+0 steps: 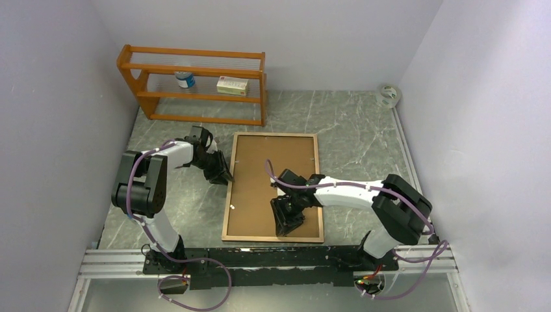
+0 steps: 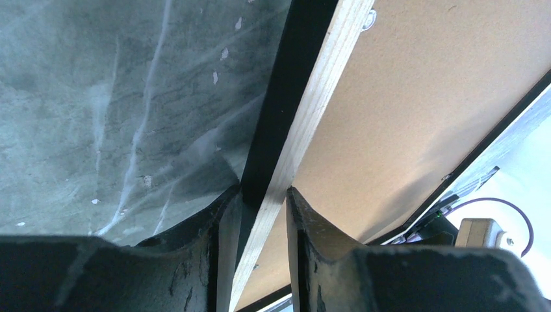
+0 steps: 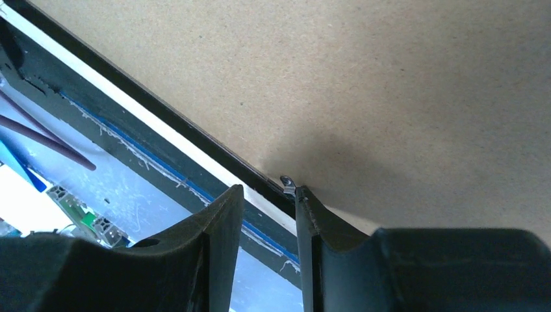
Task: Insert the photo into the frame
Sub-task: Install the photo frame at the center of the board.
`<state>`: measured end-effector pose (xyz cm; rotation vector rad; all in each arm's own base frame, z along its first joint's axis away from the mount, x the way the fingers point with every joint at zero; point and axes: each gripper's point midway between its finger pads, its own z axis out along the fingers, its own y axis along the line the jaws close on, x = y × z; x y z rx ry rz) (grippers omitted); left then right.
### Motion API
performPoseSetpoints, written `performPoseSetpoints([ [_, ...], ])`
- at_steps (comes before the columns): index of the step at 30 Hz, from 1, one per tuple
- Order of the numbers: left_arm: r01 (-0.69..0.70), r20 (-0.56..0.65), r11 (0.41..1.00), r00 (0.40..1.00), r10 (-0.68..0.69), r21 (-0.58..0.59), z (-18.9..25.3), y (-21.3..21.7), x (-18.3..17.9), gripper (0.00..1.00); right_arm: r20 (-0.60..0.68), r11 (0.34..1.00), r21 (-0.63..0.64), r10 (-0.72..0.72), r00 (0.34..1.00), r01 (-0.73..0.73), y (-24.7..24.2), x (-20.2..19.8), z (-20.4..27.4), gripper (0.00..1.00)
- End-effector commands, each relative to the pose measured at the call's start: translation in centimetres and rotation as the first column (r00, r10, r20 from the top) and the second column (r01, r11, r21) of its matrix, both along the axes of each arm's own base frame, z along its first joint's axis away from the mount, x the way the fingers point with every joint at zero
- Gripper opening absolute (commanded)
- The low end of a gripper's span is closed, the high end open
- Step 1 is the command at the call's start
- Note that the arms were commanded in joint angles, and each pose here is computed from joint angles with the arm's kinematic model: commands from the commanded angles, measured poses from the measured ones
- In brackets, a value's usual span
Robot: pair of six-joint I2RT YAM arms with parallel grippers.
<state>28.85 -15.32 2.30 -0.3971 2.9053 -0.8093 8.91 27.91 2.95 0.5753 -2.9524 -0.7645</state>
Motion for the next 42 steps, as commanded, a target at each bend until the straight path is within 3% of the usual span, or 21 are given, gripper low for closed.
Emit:
performPoseSetpoints([
  [1,-0.009,-0.022,1.0,1.0,0.009,0.003,-0.3,0.1,-0.7,0.36,-0.028,0.999,0.031,0.02,0.999,-0.019,0.8,-0.8,-0.1,0.39],
  [15,-0.01,-0.023,1.0,1.0,0.01,-0.01,-0.2,-0.1,-0.6,0.36,-0.076,0.998,0.066,0.017,0.997,-0.012,1.3,-1.5,-0.2,0.4],
  [27,-0.024,-0.043,0.998,0.999,0.021,-0.061,-0.1,-0.8,-1.0,0.35,-0.114,0.988,0.154,0.003,0.993,0.014,2.6,-1.3,-0.2,0.51],
  [30,-0.031,-0.052,0.996,0.998,0.027,-0.079,-0.2,-1.1,-1.1,0.34,-0.03,0.988,0.155,-0.019,0.999,0.024,3.0,0.3,0.5,0.51],
  [34,-0.029,-0.035,0.997,0.999,0.027,-0.067,0.1,-0.9,-0.9,0.37,0.205,0.988,0.12,-0.125,0.971,0.102,2.3,4.6,3.2,0.52],
  [38,-0.026,-0.002,0.999,1.0,0.026,-0.041,0.6,-0.5,-0.3,0.44,0.448,0.95,0.096,-0.309,0.839,0.299,-1.1,9.6,6.7,0.58],
  [42,-0.024,0.017,0.999,1.0,0.025,-0.044,0.9,-0.6,0.1,0.53,0.532,0.862,0.051,-0.451,0.717,0.505,-6.4,12.6,7.4,0.67],
])
